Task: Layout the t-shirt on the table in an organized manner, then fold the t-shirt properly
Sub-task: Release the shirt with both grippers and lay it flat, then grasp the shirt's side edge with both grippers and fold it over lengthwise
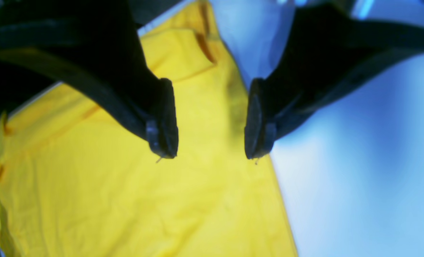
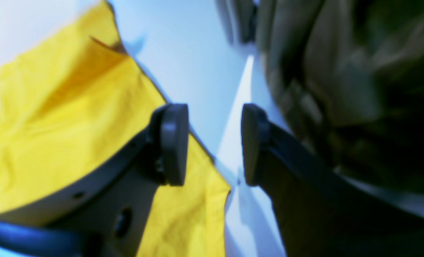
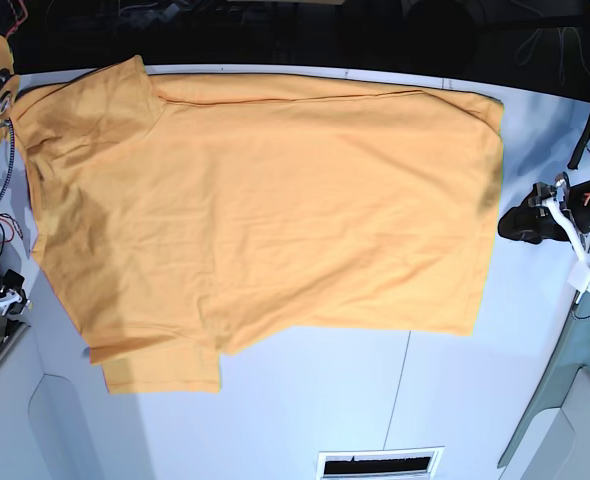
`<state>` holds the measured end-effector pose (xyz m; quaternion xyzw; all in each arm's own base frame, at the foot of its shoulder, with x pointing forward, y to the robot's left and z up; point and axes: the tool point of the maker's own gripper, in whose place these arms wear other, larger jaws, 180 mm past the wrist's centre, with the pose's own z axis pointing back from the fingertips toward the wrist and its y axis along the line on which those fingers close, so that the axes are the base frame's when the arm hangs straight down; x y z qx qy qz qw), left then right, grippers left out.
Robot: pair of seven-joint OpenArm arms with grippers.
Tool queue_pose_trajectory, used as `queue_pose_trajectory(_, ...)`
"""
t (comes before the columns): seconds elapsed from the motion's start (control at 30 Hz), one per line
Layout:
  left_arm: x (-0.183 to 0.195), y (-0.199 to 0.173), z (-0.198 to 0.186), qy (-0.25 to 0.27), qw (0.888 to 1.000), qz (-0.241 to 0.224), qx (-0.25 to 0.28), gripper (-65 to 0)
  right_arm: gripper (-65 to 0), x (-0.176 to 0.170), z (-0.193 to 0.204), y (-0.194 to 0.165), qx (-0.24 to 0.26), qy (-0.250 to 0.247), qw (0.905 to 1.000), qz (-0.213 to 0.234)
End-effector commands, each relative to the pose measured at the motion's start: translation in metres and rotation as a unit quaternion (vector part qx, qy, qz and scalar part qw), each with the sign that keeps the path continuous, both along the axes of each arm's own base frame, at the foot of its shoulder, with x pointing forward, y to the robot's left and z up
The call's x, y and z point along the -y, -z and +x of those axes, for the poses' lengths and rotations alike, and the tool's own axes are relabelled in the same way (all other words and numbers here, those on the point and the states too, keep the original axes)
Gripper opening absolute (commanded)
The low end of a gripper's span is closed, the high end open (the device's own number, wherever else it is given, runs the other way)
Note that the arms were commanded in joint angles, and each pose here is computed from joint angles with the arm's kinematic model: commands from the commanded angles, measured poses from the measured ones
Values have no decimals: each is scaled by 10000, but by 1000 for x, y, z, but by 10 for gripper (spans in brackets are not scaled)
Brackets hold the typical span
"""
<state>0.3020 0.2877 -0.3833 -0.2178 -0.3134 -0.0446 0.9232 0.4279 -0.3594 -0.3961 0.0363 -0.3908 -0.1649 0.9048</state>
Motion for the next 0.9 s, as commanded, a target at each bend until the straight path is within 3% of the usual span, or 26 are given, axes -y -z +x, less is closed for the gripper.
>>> queue_pose_trajectory(0.0,-11,-20,20,-138,9992,-15,376,-315,-410,12,13,-19,283,90,9995,-61)
queue_pose_trajectory(0.27,-41,-6,69,-1138,9913,-314,586,-314,-410,2,-21,38,-368,239,9982,408)
queue_pose_trajectory(0.53,-33,42,90,-2094,9755,-612,296,-315,-410,-31,-12,39,-136,-72,9957,912)
queue_pose_trajectory(0.77,12,60,98,-1808,9811,-686,68,-327,-410,-54,-7,38,-4,-490,9929,1084)
queue_pose_trajectory(0.87,23,67,96,-1658,9843,-610,-27,-431,-428,-54,-7,37,9,-528,9926,1092)
